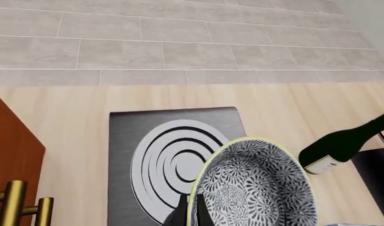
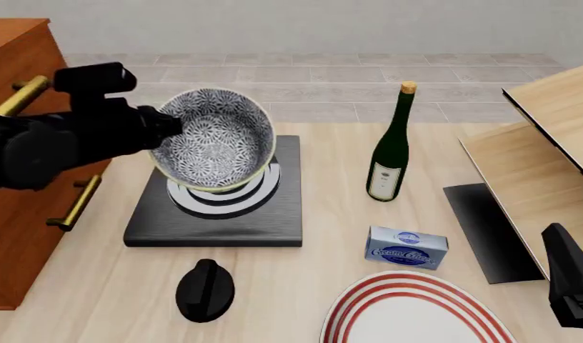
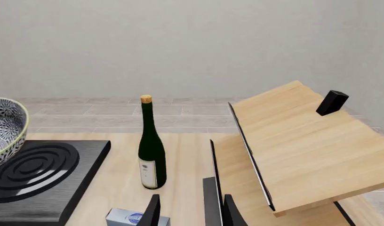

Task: Put the bowl on the stove.

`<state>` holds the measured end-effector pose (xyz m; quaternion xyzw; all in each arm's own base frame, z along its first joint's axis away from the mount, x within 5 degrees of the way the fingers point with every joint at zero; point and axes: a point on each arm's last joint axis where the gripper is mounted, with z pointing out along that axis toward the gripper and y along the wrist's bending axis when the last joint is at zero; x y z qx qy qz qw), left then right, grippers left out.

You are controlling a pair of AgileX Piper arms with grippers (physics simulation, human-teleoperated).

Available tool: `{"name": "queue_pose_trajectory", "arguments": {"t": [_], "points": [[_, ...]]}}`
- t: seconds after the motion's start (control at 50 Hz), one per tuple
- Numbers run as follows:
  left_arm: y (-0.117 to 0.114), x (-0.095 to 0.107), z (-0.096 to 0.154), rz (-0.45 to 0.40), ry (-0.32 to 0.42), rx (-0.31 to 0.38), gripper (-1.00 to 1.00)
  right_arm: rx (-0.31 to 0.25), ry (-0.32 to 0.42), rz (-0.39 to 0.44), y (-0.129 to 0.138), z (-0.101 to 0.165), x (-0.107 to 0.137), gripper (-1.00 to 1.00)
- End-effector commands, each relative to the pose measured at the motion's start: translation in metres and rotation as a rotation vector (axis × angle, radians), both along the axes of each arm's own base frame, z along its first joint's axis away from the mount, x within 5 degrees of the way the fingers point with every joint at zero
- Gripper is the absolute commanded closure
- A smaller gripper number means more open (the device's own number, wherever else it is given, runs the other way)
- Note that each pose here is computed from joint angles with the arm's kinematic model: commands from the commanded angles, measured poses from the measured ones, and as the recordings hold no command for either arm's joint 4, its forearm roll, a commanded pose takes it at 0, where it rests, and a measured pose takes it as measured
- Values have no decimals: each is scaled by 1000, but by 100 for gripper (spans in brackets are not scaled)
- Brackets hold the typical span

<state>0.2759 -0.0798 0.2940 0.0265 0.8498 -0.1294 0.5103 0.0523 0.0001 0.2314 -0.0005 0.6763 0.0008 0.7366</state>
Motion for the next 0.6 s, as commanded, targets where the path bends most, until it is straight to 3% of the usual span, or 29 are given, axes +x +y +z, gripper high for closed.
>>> {"name": "queue_pose_trajectory", "arguments": {"t": [0.02,0.28,0.6], "points": [[-2,5,-5,13,5,-35,100,0,0,0,0,0,0,-100],[-3,9,-9,10,-1,-29,100,0,0,0,0,0,0,-100],[-2,27,-27,51,58,-53,100,0,0,0,0,0,0,-100]]}}
